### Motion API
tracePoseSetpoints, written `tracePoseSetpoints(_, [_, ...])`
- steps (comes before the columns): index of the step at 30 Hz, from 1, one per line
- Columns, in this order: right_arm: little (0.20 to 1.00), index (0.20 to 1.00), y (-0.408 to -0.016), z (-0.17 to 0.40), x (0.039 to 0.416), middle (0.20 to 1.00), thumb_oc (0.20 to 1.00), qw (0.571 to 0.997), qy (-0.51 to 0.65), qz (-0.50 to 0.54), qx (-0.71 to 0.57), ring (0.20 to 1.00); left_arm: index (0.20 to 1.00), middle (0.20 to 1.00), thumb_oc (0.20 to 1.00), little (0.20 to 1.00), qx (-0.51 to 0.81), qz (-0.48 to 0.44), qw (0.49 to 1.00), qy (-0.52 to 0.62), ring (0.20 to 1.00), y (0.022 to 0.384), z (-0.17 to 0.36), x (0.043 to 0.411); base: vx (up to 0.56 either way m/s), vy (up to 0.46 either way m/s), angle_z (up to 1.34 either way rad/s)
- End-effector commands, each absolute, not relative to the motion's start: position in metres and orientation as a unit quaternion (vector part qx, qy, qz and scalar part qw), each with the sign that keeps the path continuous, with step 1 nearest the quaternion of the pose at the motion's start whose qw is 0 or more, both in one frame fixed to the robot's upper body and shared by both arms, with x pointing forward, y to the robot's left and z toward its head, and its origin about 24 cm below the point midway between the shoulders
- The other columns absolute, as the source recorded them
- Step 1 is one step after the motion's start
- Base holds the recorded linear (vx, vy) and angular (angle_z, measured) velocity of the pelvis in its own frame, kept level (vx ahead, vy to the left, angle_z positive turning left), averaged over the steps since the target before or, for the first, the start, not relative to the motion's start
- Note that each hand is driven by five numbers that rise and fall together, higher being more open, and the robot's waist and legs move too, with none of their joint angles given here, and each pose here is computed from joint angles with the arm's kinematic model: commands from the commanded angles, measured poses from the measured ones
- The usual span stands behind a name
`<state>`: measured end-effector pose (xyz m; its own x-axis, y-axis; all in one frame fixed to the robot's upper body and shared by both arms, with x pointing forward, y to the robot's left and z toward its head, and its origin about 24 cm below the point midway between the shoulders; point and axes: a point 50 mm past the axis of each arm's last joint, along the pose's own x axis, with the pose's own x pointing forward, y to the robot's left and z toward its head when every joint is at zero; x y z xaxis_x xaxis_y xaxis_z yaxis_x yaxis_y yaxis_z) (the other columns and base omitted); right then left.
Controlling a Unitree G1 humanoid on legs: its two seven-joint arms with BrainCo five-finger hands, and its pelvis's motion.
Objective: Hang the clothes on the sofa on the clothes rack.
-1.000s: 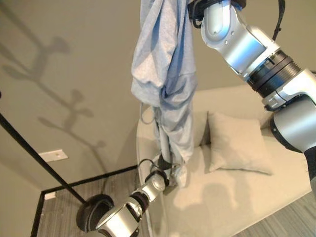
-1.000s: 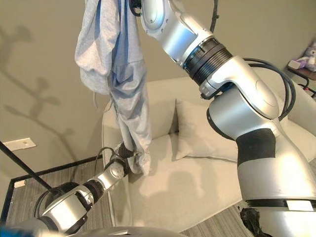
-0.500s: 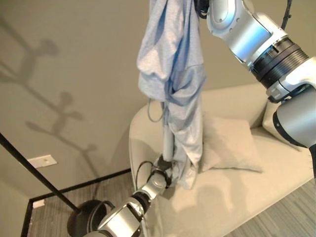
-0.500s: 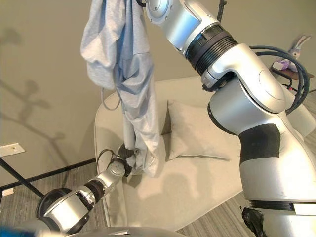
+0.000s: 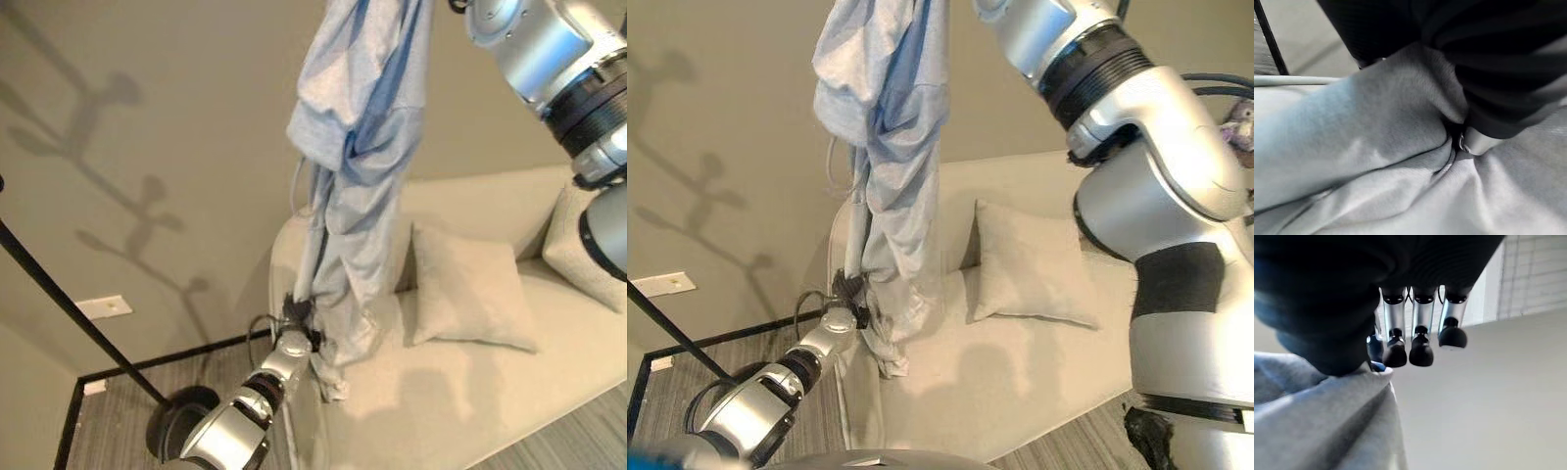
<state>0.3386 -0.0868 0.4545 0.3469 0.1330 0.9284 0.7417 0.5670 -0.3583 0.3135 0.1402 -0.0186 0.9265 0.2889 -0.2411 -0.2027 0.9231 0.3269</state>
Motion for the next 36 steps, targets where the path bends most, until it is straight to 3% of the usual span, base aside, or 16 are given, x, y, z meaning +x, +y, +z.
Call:
tracePoseSetpoints(1, [0.2,0.2,-0.093,0.493,0.307,0.2,0.2,0.64,-0.593,-0.271,-0.406,0.2,0.2,0.2,0.2,0.2,0.129,0.17,0.977,-0.007,0.2,0.144,0.043,0.344,0.0,0.0,0.0])
tracePoseSetpoints(8, [0.2,0.2,-0.142,0.458,0.279,0.2,0.2,0.584,-0.637,-0.299,-0.405,0.2,0.2,0.2,0.2,0.2,0.154,0.198,0.954,-0.164,0.2,0.16,0.096,0.326,-0.03,-0.014,0.02])
tracePoseSetpoints(16, [0.2,0.2,-0.184,0.379,0.272,0.2,0.2,0.628,-0.609,-0.328,-0.356,0.2,0.2,0.2,0.2,0.2,0.206,0.222,0.922,-0.243,0.2,0.184,0.119,0.291,-0.07,-0.05,0.06])
tracePoseSetpoints(24, [0.2,0.2,-0.196,0.341,0.264,0.2,0.2,0.642,-0.585,-0.352,-0.348,0.2,0.2,0.2,0.2,0.2,0.25,0.229,0.904,-0.262,0.2,0.2,0.122,0.27,-0.08,-0.056,0.18])
tracePoseSetpoints(26, [0.2,0.2,-0.205,0.308,0.256,0.2,0.2,0.655,-0.564,-0.374,-0.337,0.2,0.2,0.2,0.2,0.2,0.297,0.25,0.881,-0.27,0.2,0.217,0.121,0.252,-0.34,-0.112,0.07])
tracePoseSetpoints(35, [0.2,0.2,-0.205,0.302,0.254,0.2,0.2,0.66,-0.559,-0.372,-0.336,0.2,0.2,0.2,0.2,0.2,0.297,0.246,0.882,-0.272,0.2,0.216,0.12,0.249,-0.03,0.04,0.23])
tracePoseSetpoints(36, [0.2,0.2,-0.201,0.285,0.258,0.2,0.2,0.682,-0.539,-0.345,-0.356,0.2,0.2,0.2,0.2,0.2,0.284,0.163,0.908,-0.26,0.2,0.189,0.108,0.255,-0.13,0.578,-0.12])
